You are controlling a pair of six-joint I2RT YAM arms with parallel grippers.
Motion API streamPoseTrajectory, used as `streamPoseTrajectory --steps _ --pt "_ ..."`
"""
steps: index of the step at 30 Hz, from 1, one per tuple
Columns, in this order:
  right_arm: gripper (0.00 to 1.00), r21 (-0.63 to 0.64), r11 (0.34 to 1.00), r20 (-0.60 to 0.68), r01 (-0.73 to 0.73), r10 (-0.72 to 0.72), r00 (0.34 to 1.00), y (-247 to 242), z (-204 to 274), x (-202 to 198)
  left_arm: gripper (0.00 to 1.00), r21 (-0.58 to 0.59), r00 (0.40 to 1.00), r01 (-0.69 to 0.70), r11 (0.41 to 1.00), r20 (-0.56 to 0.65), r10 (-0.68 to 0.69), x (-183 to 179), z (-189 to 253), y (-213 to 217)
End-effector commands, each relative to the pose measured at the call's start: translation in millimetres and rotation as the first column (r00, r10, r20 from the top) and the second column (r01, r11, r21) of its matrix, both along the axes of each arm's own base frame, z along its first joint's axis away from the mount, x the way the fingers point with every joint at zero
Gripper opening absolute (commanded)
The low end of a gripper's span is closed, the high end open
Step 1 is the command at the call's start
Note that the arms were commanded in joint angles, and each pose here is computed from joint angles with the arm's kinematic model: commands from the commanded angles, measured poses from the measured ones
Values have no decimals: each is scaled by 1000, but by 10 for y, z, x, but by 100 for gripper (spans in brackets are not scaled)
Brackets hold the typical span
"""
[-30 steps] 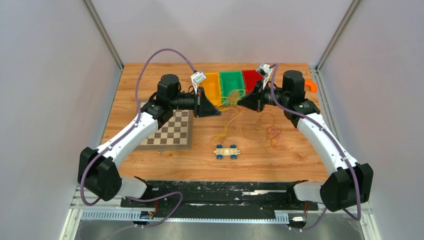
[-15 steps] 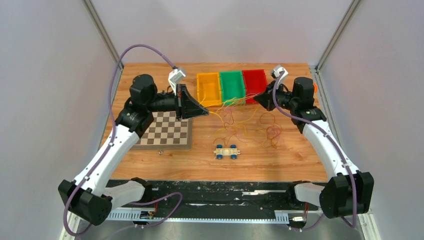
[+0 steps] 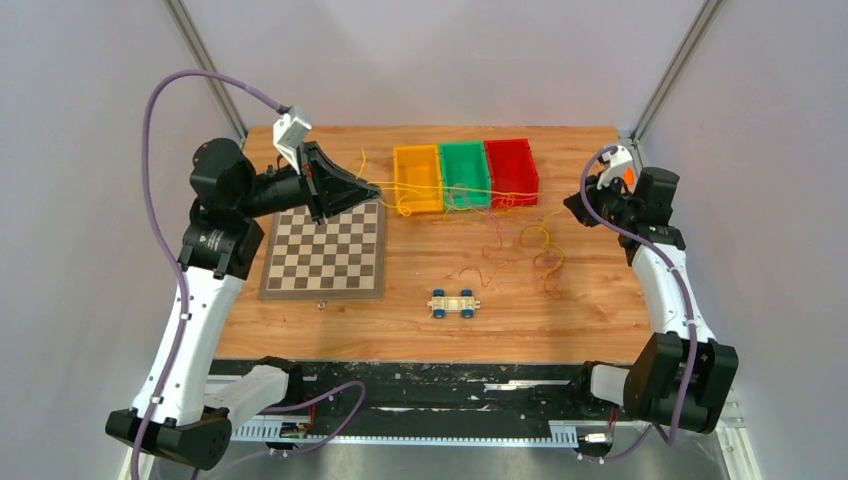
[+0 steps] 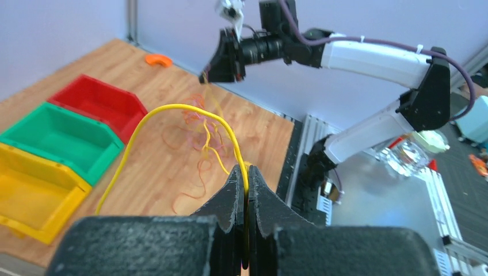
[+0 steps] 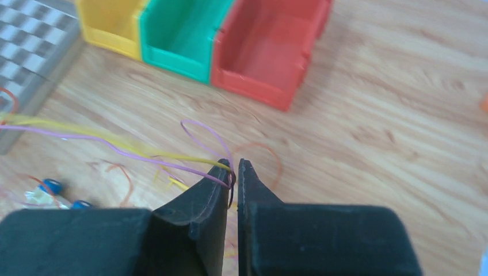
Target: Untangle the cables
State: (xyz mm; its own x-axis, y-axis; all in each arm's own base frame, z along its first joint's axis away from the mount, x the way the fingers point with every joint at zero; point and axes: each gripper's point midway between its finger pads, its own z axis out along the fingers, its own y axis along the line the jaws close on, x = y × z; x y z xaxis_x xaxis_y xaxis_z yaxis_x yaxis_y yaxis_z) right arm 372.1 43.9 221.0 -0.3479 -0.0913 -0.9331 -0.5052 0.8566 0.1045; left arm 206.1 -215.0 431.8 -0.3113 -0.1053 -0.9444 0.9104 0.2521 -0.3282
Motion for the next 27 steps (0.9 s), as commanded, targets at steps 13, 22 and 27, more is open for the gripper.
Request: streamPoseTrajectory --steps 13,22,27 --pt "15 -171 983 -192 70 -103 976 -564 -1051 -244 0 -256 896 -131 958 383 225 -155 1932 255" --pt "70 0 992 -214 -129 126 969 -150 -778 -425 0 -269 966 -27 963 239 94 91 1764 75" --pt "99 244 908 -63 -341 366 929 381 297 -536 0 -224 982 44 974 186 -1 109 1431 -84"
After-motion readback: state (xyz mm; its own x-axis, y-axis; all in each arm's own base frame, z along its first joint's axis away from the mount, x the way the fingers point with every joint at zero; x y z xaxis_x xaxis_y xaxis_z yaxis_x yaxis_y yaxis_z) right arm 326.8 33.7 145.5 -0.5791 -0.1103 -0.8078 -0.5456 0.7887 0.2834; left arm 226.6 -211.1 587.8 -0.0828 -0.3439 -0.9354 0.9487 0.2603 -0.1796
